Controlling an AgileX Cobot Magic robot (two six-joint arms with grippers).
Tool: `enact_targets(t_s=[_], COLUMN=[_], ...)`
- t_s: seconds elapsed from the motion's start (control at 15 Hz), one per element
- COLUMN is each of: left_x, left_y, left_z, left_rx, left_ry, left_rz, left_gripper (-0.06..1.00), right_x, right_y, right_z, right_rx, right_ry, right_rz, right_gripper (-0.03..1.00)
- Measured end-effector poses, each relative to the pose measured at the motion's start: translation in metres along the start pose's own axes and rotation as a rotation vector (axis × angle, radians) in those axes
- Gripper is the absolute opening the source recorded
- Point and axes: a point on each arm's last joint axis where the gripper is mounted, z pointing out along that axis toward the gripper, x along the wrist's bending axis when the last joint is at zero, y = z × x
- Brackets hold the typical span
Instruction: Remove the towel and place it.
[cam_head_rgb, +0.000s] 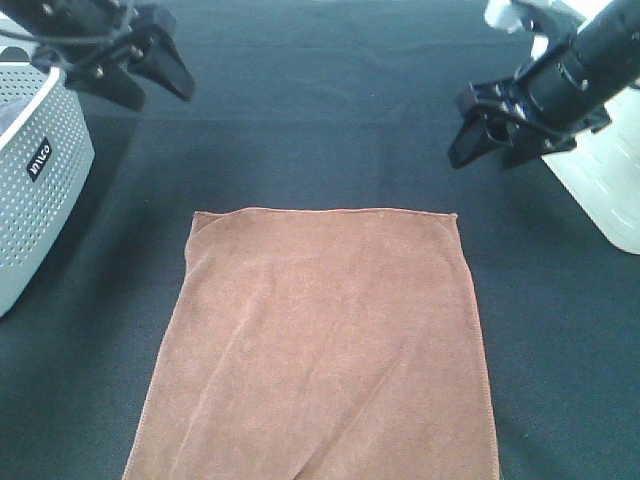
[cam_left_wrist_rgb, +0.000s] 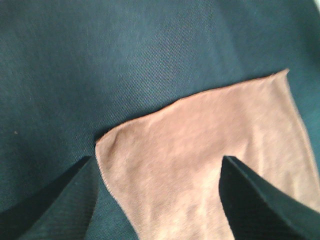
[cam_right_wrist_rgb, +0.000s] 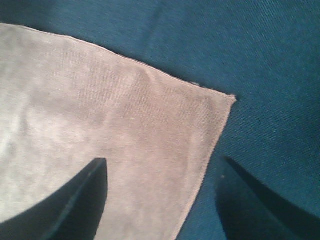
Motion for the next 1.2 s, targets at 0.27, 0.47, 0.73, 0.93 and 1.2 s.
enact_targets(t_s=[0.27, 0.47, 0.73, 0.93, 1.2], left_x=[0.021, 0.029, 0.042, 0.047, 0.055], left_y=[-0.015, -0.021, -0.030, -0.035, -0.044], left_z=[0.049, 0.067, 0.081, 0.090, 0.108], left_rx=[0.138, 0.178, 0.241, 0.266, 0.306], left_ry=[0.000, -0.001, 0.039, 0.046, 0.042], left_rz=[-0.027, -0.038, -0.002, 0.008, 0.014], left_gripper=[0.65, 0.65, 0.65, 0.65, 0.65], right_x=[-0.011, -0.017, -0.026, -0.032, -0.045], right_y=[-0.001, 0.007, 0.003, 0.001, 0.002], right_z=[0.032, 0.049, 0.083, 0.090, 0.094], right_rx=[-0.002, 0.000, 0.054, 0.048, 0.006], right_ry=[-0.011, -0.008, 0.002, 0.002, -0.021], right_rz=[0.021, 0.036, 0.072, 0.108, 0.157], right_gripper=[0.60, 0.60, 0.60, 0.60, 0.60])
